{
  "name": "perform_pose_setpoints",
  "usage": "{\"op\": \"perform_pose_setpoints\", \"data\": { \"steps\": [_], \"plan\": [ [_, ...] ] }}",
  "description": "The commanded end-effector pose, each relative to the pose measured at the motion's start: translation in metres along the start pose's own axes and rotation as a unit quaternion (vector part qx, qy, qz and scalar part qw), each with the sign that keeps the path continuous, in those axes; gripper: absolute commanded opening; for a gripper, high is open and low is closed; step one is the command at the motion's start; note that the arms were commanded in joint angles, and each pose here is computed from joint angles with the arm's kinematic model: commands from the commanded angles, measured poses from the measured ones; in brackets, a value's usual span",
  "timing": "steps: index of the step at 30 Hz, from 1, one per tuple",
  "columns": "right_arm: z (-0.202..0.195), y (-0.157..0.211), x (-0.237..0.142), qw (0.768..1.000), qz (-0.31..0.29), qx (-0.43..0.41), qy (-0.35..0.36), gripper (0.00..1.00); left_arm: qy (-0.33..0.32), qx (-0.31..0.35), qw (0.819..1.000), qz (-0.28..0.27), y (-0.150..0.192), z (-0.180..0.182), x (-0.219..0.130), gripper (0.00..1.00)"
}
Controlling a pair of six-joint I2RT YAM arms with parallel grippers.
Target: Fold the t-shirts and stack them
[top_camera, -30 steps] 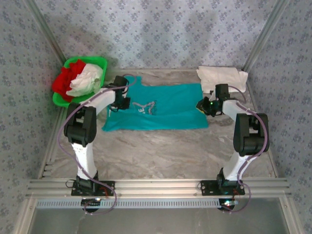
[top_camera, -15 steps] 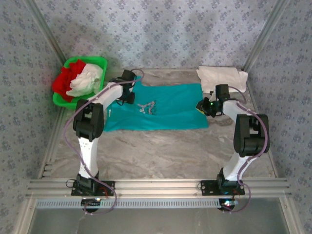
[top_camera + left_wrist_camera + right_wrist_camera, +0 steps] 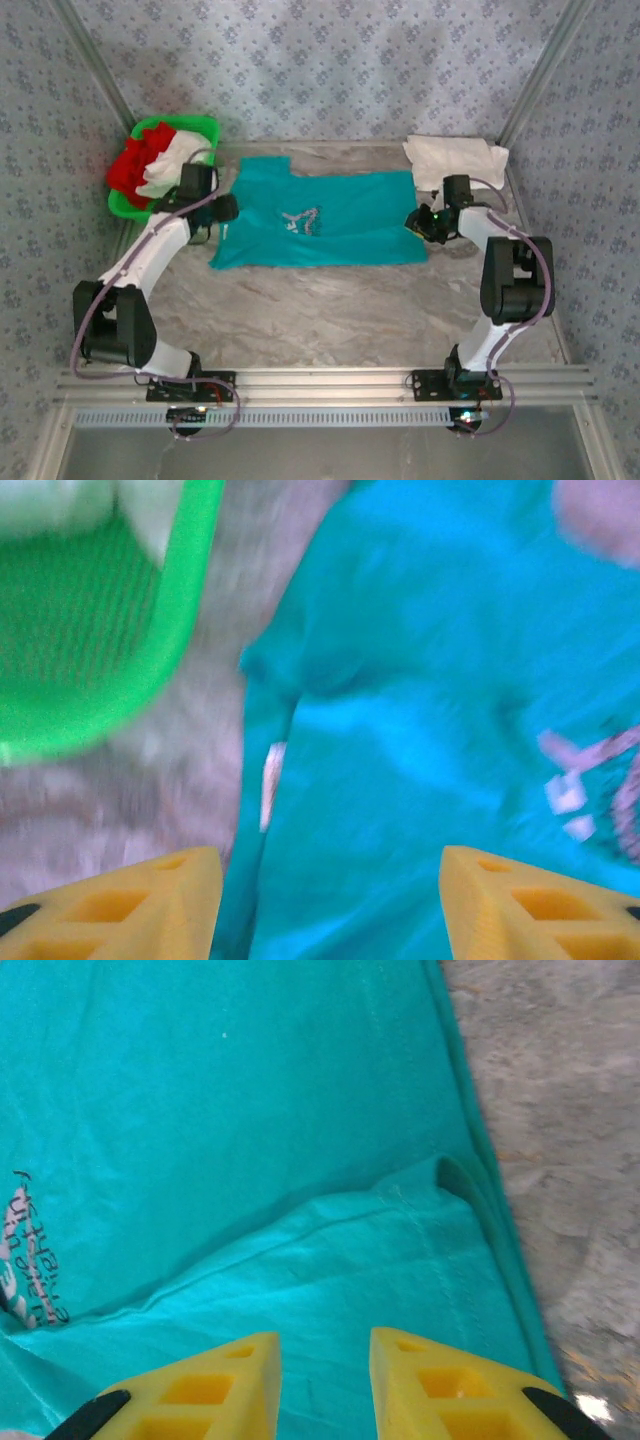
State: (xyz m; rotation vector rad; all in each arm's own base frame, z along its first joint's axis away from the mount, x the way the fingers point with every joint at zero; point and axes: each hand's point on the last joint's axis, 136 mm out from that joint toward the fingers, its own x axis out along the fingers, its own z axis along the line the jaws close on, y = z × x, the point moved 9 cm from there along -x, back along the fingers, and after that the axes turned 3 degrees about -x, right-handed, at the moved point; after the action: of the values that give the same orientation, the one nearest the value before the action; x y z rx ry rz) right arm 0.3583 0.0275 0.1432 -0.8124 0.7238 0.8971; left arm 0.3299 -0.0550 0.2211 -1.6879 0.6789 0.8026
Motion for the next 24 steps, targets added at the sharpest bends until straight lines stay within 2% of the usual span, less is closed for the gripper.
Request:
{"op": "perform_pose_setpoints", "data": {
  "steps": [1, 6, 10, 16, 22, 24],
  "plan": [
    [-0.009, 0.006, -0.014, 0.999, -0.001, -0.016, 0.032, 0.33, 0.022, -0.024, 0.997, 0.072, 0.034, 0.005, 0.009, 0.58],
    [-0.016, 0.014, -0.011, 0.999, 0.018, -0.006, 0.038, 0.36, 0.052, -0.024, 0.992, 0.111, 0.057, 0.012, 0.023, 0.59],
    [-0.021, 0.018, -0.01, 0.999, 0.015, 0.01, 0.042, 0.43, 0.052, -0.018, 0.99, 0.13, 0.063, 0.013, 0.038, 0.59],
    [-0.025, 0.014, -0.007, 0.998, 0.013, 0.013, 0.066, 0.54, 0.033, -0.037, 0.988, 0.143, 0.065, 0.025, 0.059, 0.4],
    [-0.029, 0.008, 0.006, 0.997, 0.022, 0.021, 0.074, 0.56, 0.019, -0.054, 0.984, 0.167, 0.066, 0.03, 0.074, 0.24],
    [-0.031, 0.007, 0.012, 0.996, 0.037, 0.023, 0.076, 0.56, 0.01, -0.06, 0.982, 0.177, 0.069, 0.034, 0.076, 0.09]
  ]
}}
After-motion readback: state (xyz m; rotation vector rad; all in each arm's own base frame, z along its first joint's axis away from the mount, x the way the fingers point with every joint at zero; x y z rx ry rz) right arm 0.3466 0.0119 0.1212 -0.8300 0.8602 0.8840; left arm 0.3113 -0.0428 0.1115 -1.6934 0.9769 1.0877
